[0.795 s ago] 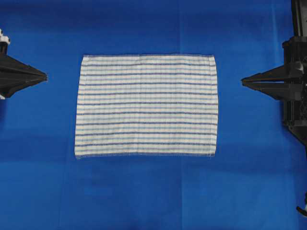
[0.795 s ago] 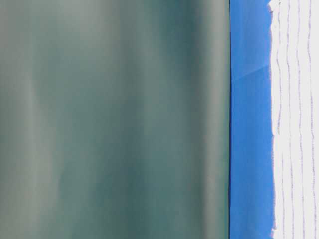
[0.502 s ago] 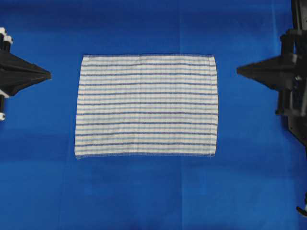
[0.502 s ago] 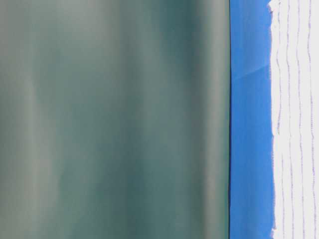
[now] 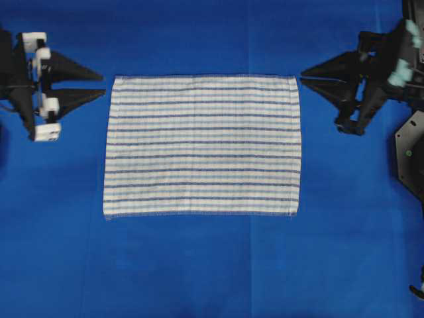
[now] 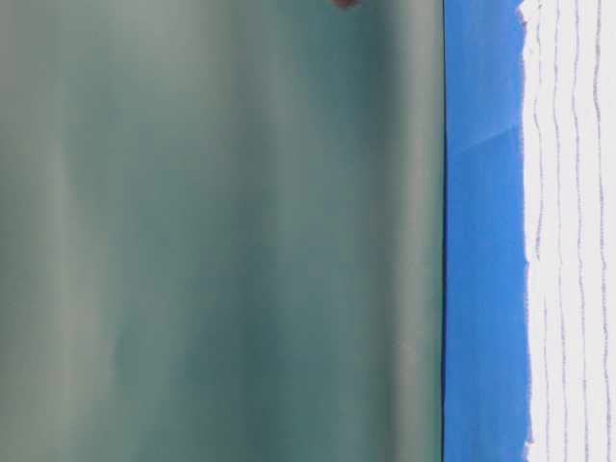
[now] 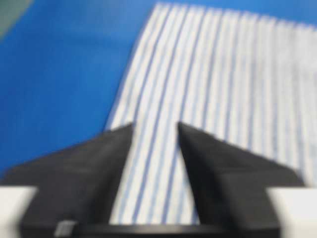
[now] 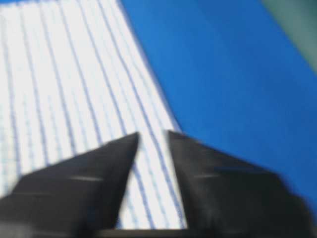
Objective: Fold the blue towel.
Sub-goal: 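Move both grippers toward the towel's top corners, then grasp the top left and right corners of the striped towel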
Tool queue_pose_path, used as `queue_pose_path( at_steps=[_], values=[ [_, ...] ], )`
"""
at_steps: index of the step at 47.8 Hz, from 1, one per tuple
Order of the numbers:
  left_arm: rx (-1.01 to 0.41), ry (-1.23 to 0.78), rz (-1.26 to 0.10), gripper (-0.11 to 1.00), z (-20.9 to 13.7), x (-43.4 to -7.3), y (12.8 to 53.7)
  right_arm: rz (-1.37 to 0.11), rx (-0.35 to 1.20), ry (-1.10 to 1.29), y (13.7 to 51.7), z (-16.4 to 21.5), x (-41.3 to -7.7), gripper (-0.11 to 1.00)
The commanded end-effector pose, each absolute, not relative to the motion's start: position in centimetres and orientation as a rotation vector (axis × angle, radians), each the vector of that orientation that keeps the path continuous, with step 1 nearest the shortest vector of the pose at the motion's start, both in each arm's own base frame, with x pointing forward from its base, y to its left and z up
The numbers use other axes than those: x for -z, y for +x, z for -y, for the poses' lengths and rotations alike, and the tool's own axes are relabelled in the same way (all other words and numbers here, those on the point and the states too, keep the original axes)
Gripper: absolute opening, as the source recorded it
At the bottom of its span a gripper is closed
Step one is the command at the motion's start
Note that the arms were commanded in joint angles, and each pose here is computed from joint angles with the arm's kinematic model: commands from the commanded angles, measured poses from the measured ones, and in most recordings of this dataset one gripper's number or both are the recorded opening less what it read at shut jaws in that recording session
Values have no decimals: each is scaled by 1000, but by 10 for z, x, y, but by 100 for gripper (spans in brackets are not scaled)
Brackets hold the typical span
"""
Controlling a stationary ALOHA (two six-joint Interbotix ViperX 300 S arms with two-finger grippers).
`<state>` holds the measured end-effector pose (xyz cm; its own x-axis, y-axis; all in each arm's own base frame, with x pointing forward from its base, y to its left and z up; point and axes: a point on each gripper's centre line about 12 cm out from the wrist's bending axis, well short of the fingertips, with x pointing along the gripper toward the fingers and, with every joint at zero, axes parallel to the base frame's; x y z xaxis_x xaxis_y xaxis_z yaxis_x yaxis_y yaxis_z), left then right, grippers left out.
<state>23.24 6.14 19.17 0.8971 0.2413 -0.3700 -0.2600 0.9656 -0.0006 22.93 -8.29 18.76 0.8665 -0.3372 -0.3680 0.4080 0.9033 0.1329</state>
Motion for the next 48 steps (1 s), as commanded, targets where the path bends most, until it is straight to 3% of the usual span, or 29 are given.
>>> queue_pose_path(
  at_steps=[1, 7, 10, 17, 41, 45, 48],
  values=[
    [-300, -78, -406, 52, -72, -181, 237, -359, 437, 231, 234, 93, -175, 38],
    [-344, -97, -454, 85, -85, -161, 240, -410, 483, 246, 237, 103, -148, 74],
    [-373, -107, -476, 88, -93, -149, 241, -420, 504, 253, 238, 107, -140, 84],
    [-417, -128, -529, 84, -106, -123, 243, -454, 551, 273, 237, 115, -120, 77],
    [-458, -160, -629, 84, -127, -62, 260, -531, 604, 289, 241, 124, -82, 76],
    [-458, -165, -642, 83, -127, -59, 259, -545, 605, 290, 242, 124, -78, 70],
    [-456, -166, -650, 80, -125, -59, 257, -553, 604, 291, 243, 124, -76, 59]
  ],
)
